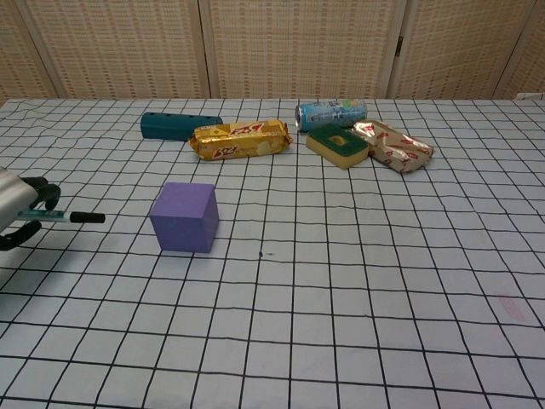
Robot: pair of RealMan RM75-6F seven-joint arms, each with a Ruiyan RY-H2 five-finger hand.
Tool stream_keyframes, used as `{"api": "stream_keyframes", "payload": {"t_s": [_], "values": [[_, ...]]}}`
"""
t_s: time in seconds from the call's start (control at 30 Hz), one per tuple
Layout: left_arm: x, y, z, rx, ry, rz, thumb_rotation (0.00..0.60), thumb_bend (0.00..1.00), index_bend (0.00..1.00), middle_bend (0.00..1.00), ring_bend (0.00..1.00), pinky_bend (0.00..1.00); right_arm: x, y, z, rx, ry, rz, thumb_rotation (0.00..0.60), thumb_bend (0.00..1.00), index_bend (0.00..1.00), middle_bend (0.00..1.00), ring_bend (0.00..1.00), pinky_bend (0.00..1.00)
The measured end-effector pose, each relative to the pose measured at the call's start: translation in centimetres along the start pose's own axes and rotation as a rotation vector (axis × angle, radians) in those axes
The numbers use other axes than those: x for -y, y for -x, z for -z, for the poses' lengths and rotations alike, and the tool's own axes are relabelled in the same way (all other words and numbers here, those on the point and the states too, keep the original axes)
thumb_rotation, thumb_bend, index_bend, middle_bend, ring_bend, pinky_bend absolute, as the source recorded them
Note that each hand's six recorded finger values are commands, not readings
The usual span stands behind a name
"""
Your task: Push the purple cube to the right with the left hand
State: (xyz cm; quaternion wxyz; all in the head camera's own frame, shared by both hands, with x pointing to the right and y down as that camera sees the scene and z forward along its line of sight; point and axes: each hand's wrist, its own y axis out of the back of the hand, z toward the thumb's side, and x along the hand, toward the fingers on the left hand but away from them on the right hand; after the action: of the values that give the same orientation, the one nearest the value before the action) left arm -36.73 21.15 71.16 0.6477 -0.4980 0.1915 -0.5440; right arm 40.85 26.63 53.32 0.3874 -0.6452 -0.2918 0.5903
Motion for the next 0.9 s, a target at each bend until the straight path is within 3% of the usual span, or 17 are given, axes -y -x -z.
{"api": "stream_keyframes", "payload": {"t_s": [0.23,0.9], "values": [[0.7,-1.5,1.6,-0.023,-0.027,0.023,0.600,0.56,0.82,0.82,0.75,1.00,0.5,0.4,-0.3,0.006,-0.013,-0.014,0.600,0.13,0.00,0.00,0.00,0.00],[-1.5,-4.7,-4.6,0.025,-0.028,-0.009,0.600,0.56,0.82,0.82,0.75,1.00,-0.1,0.7,0.9,0.032,0.021,-0.020,0.600,0.13,0.00,0.00,0.00,0.00]]}}
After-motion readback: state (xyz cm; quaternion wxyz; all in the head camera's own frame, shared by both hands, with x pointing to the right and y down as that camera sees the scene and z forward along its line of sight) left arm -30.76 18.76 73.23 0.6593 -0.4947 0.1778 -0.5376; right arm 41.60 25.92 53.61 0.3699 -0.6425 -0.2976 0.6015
